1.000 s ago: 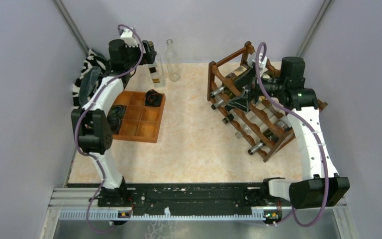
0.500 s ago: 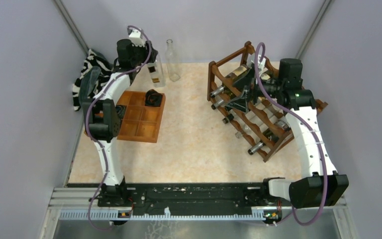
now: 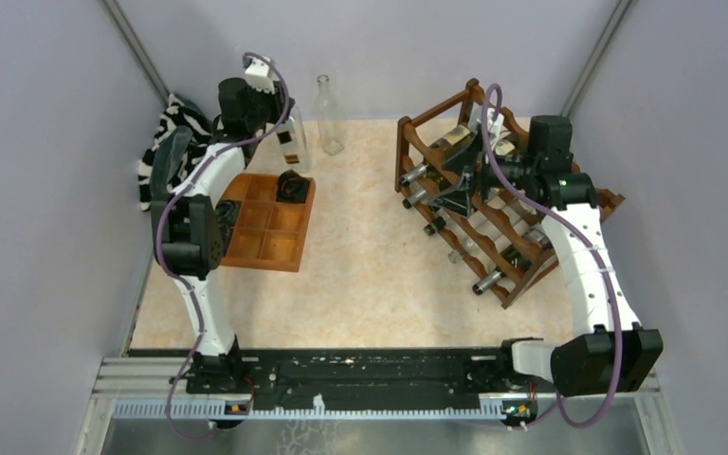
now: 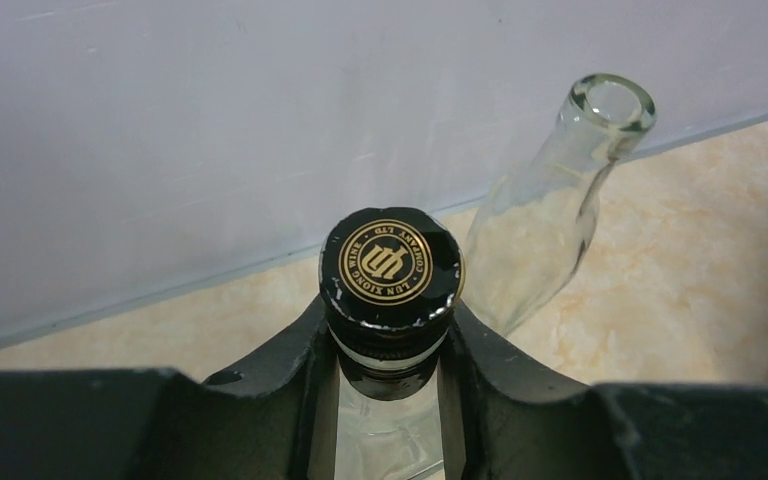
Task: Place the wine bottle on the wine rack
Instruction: Pick up the wine bottle from the center of the board.
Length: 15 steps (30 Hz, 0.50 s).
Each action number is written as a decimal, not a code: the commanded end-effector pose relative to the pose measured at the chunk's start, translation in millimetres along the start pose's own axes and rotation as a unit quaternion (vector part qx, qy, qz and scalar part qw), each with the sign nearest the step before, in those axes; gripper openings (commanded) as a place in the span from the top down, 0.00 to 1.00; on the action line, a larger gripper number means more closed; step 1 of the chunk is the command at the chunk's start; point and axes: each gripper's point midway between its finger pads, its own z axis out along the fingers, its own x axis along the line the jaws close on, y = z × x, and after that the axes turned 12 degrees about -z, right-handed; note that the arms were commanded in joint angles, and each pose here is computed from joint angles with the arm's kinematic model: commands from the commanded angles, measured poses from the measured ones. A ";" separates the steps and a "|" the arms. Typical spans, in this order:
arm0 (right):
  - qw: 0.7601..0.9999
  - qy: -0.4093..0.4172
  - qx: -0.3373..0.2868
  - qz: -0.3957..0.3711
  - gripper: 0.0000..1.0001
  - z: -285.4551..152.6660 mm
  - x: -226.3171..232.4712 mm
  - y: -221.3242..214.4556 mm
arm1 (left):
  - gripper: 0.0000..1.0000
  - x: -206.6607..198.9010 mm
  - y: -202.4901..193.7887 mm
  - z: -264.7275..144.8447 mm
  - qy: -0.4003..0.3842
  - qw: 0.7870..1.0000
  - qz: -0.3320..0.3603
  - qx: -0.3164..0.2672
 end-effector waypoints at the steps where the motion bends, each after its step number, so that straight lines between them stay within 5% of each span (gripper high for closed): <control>1: 0.999 0.003 -0.010 -0.035 0.02 -0.3 2.5 7.7 | 1.00 -41.5 133.3 -57.6 -0.018 0.986 0.064 -0.152; 9: 0.998 0.002 -0.007 -0.070 0.02 -3.2 6.1 6.5 | 1.00 -96.4 179.1 -135.2 -0.093 0.974 0.033 -0.205; 15: 0.991 0.072 -0.055 -0.102 0.02 -4.9 35.8 19.9 | 1.00 -163.0 152.9 -188.0 -0.252 0.958 -0.053 -0.129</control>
